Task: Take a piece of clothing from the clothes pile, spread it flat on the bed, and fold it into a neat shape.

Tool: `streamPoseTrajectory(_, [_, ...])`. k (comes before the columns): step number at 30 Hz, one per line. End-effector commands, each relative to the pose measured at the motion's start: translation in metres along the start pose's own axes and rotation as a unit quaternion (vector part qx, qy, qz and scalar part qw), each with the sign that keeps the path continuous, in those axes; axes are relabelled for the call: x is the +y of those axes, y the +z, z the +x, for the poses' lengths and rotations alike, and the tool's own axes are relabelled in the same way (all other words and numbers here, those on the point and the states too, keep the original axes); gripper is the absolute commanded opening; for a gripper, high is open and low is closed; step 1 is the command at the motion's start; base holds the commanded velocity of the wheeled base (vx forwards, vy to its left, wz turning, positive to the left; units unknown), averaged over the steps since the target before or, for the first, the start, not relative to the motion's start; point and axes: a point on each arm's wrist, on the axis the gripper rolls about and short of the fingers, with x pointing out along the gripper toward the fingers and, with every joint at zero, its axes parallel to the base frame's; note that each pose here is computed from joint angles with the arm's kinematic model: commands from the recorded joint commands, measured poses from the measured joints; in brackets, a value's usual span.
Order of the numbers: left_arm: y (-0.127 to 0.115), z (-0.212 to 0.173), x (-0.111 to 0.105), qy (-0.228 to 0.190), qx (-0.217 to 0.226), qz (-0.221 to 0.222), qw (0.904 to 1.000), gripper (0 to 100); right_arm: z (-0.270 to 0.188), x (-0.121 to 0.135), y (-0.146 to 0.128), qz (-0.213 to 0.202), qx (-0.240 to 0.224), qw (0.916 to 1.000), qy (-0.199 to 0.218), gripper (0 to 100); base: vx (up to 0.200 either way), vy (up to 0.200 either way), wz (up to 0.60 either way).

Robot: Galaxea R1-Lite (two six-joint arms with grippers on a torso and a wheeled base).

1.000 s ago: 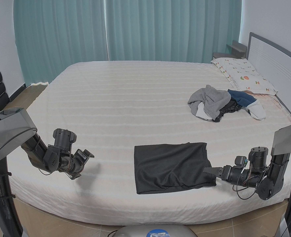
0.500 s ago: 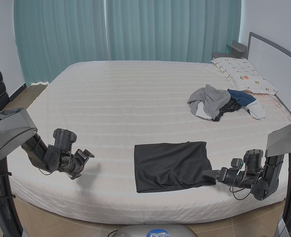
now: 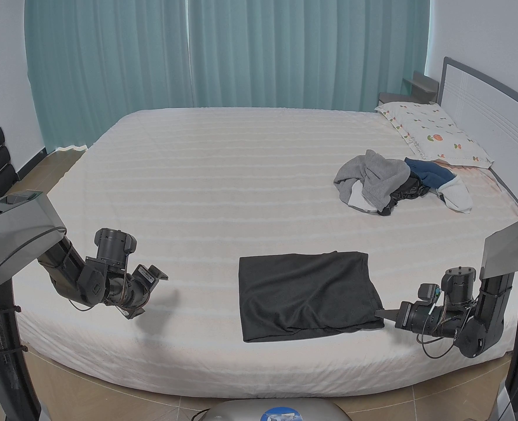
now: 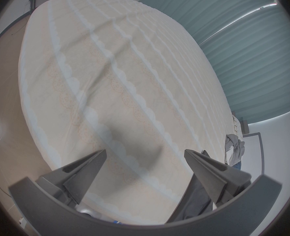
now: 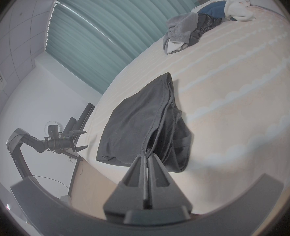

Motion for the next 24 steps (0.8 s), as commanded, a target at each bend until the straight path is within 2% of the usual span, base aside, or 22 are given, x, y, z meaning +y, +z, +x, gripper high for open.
streamPoseTrajectory(1, [0.000,0.000,0.000,-0.001,-0.001,-0.002,1.0000,100,-0.009,-0.002,0.002,-0.005,-0.007,0.9999,-0.008,0,0.000,0.000,0.00])
streamPoseTrajectory(15, [0.001,0.000,0.000,-0.001,-0.001,-0.003,1.0000,100,-0.012,-0.022,0.000,-0.023,-0.005,0.9991,-0.035,0,0.000,0.000,0.00])
streamPoseTrajectory(23, [0.001,0.000,-0.001,-0.002,-0.001,-0.003,1.0000,100,-0.011,-0.023,-0.002,-0.027,-0.002,0.9990,-0.036,0,0.000,0.000,0.00])
streamPoseTrajectory(24, [0.001,0.000,-0.001,-0.002,-0.001,-0.003,1.0000,100,-0.011,-0.023,-0.001,-0.030,-0.003,0.9989,-0.036,100,0.000,0.000,0.00])
